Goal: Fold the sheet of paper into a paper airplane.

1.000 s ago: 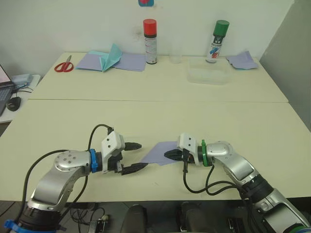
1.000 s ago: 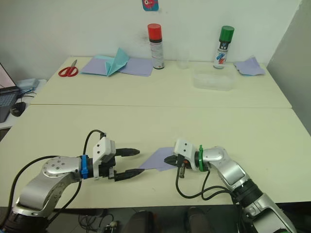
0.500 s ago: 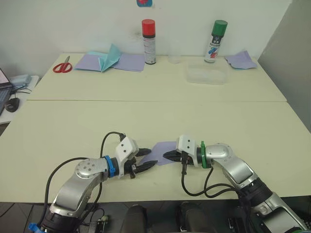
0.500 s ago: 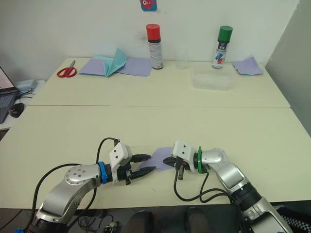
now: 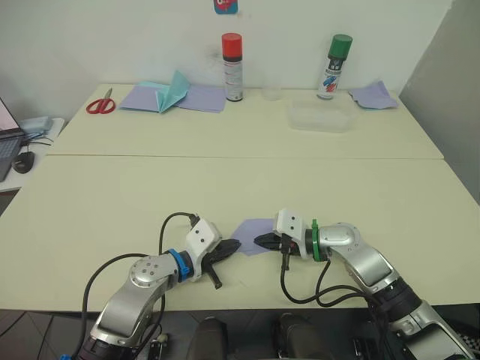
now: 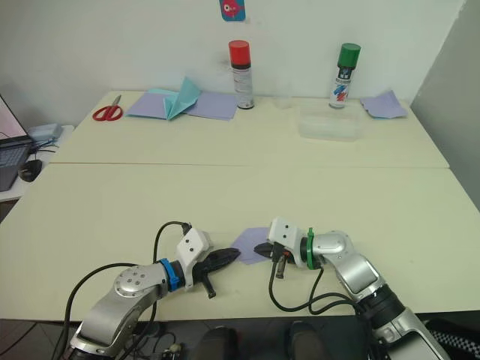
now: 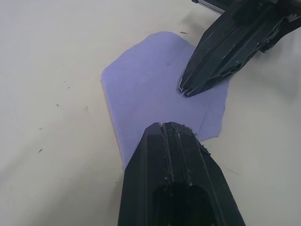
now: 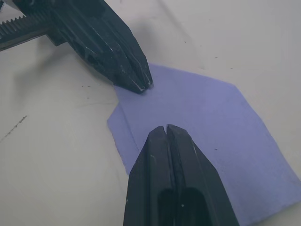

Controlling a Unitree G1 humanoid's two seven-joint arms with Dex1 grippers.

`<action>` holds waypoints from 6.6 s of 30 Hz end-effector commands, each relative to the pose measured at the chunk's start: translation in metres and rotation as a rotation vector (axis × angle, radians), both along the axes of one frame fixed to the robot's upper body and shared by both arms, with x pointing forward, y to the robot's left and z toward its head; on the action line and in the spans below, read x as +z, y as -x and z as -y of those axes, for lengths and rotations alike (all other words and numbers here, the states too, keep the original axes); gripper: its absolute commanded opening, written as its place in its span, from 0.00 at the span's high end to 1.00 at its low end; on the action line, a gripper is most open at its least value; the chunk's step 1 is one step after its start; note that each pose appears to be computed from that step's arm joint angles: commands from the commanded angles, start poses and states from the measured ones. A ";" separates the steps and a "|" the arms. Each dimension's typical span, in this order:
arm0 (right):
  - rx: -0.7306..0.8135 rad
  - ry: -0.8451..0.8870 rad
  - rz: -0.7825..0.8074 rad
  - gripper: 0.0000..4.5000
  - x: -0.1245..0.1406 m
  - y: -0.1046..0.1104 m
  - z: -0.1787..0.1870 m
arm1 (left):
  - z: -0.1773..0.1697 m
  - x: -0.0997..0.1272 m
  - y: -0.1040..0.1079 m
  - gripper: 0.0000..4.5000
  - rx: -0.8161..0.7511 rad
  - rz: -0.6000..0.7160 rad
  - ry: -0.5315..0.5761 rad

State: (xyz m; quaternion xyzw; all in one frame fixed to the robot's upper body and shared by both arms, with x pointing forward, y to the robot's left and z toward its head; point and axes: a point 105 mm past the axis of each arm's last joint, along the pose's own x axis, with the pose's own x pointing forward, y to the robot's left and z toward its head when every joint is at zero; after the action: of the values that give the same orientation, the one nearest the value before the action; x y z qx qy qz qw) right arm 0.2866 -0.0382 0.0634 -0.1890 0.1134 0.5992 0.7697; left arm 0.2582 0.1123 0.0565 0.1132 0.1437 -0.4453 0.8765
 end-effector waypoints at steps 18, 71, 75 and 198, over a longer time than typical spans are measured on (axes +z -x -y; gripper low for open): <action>-0.364 -0.132 -0.595 0.01 0.040 -0.036 0.052 | 0.000 -0.031 0.008 1.00 -0.093 -0.031 -0.150; -0.153 -0.197 -0.882 0.09 0.014 -0.036 -0.033 | 0.004 -0.037 0.015 1.00 -0.148 -0.040 -0.156; -0.149 -0.171 -0.835 0.38 0.010 -0.039 -0.031 | 0.004 -0.037 0.015 1.00 -0.147 -0.040 -0.159; 0.299 0.050 0.069 1.00 -0.007 0.010 -0.020 | -0.005 0.054 -0.021 1.00 -0.152 0.074 -0.022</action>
State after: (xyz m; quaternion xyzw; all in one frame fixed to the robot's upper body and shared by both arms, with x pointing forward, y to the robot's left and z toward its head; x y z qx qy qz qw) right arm 0.2769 -0.0181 0.0601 -0.2443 0.0600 0.6968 0.6717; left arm 0.2757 0.1162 0.0999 0.1343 0.1306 -0.5074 0.8411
